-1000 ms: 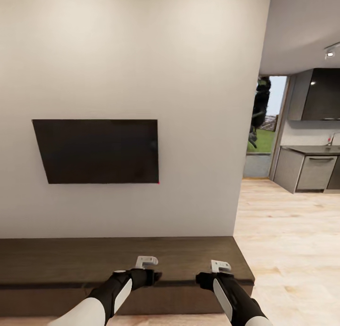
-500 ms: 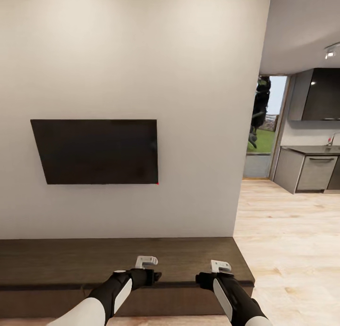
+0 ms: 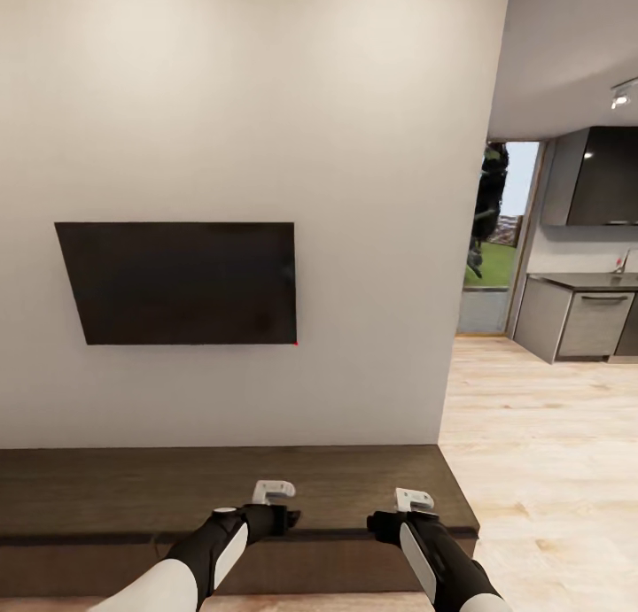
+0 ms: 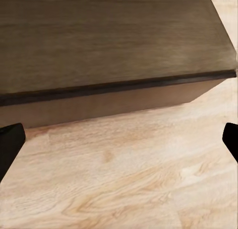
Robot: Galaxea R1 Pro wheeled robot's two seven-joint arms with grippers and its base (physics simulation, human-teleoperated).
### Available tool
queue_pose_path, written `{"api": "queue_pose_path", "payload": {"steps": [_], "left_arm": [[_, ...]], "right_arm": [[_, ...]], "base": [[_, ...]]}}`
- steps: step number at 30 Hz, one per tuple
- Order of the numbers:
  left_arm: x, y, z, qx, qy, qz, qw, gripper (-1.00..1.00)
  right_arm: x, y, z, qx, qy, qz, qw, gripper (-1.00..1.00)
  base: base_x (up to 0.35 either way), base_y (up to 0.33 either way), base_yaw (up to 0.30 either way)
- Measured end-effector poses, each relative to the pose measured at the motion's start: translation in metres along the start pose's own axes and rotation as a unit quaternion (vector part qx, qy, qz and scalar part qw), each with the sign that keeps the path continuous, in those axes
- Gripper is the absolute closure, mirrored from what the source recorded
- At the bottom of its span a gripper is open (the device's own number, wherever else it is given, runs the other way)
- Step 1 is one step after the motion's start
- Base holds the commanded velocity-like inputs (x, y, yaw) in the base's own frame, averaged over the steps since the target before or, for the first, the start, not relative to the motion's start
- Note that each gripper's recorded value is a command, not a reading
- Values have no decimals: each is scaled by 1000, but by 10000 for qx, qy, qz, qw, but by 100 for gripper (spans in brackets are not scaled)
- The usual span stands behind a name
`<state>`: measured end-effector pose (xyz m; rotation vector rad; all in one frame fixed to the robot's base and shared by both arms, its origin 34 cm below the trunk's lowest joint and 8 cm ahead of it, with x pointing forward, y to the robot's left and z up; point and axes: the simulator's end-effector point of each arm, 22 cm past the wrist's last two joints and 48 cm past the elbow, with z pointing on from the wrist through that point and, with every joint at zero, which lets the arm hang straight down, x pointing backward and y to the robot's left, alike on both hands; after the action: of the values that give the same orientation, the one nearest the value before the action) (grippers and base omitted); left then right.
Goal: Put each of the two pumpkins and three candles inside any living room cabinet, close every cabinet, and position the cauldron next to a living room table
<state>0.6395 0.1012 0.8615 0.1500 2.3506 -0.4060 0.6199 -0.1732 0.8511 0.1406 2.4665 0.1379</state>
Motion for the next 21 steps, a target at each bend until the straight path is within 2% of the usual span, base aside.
{"api": "queue_pose_path", "payload": {"steps": [5, 7, 8, 13, 21], "left_arm": [[-5, 15, 3, -319, -167, 22, 9994, -100], [-8, 25, 4, -542, -257, 31, 9982, -100], [-11, 38, 3, -831, -365, 34, 9959, -100], [-16, 50, 4, -1071, -534, 39, 9928, -100], [-6, 63, 9, -1283, -563, -1, 9901, -100]], "right_arm": [[0, 0, 4, -4, -8, -1, 10000, -100], [-1, 0, 6, -7, -49, 0, 10000, -100], [-5, 1, 7, -11, -151, 6, 9999, -100], [-5, -1, 12, -3, -238, 13, 9997, -100], [-10, -3, 19, 13, -508, 41, 9987, -100]], "base": [[0, 0, 0], [0, 0, 0], [0, 0, 0], [0, 0, 0], [0, 0, 0]]}}
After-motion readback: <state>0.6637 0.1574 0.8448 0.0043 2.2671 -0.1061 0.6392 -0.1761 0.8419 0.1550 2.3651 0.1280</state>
